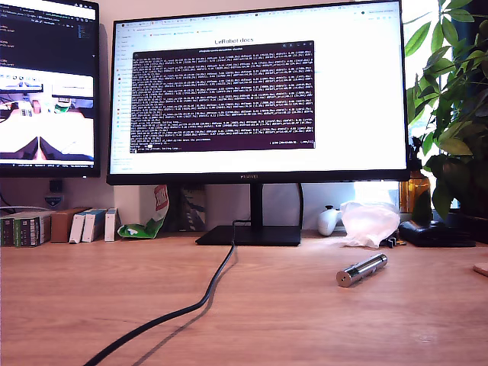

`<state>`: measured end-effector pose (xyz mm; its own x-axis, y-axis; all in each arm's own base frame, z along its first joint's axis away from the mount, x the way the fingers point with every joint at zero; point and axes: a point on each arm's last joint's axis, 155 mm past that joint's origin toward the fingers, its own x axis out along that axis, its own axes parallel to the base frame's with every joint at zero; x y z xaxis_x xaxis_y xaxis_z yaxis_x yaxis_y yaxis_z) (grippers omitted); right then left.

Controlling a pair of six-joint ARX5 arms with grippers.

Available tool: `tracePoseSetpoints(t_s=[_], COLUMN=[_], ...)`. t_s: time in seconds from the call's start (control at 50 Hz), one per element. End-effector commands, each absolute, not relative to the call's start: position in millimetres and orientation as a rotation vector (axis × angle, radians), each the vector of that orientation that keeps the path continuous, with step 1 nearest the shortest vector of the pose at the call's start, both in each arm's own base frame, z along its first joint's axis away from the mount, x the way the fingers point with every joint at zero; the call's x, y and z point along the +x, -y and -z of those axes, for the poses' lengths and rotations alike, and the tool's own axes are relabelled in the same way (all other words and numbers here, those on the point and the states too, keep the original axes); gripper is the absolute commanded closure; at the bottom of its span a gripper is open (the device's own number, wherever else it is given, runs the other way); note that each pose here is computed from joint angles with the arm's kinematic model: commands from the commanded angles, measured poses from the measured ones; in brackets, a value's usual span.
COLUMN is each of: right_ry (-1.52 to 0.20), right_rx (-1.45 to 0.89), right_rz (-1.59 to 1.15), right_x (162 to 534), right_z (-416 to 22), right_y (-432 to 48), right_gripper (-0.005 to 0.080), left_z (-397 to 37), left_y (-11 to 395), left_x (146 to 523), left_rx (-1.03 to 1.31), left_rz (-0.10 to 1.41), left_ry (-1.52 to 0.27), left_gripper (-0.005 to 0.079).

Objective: Pick the metallic laser pointer with your right arm, pass it to your left arm, then place it down to the left side of the table

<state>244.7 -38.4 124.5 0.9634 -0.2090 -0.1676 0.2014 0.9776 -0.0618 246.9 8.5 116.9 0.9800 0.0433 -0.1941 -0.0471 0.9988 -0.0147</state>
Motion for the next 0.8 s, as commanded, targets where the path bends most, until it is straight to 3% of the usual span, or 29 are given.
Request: tracePoseSetpoints(t_s=[0.0,0.44,0.78], right_ry=[-0.167,-0.167,-0.050], right_rx=[-0.040,-0.033,0.429], right_rz=[0.207,0.189,-0.132], right_x=[245,246,251], right_z=[-124,-124,-160], right_y=[38,35,-26], right_gripper=[0.0764,0.0764,0.0764], left_z=[-101,-101,-133], left_y=[-9,-8,24], left_x=[246,246,250], left_rx=[-0.023,-0.029,-0.325], left_rz=[-0.046,-0.042,0.116], left_ry=[-0.234,-0.234,-0.125], left_gripper=[0.0762,0.0762,0.0762])
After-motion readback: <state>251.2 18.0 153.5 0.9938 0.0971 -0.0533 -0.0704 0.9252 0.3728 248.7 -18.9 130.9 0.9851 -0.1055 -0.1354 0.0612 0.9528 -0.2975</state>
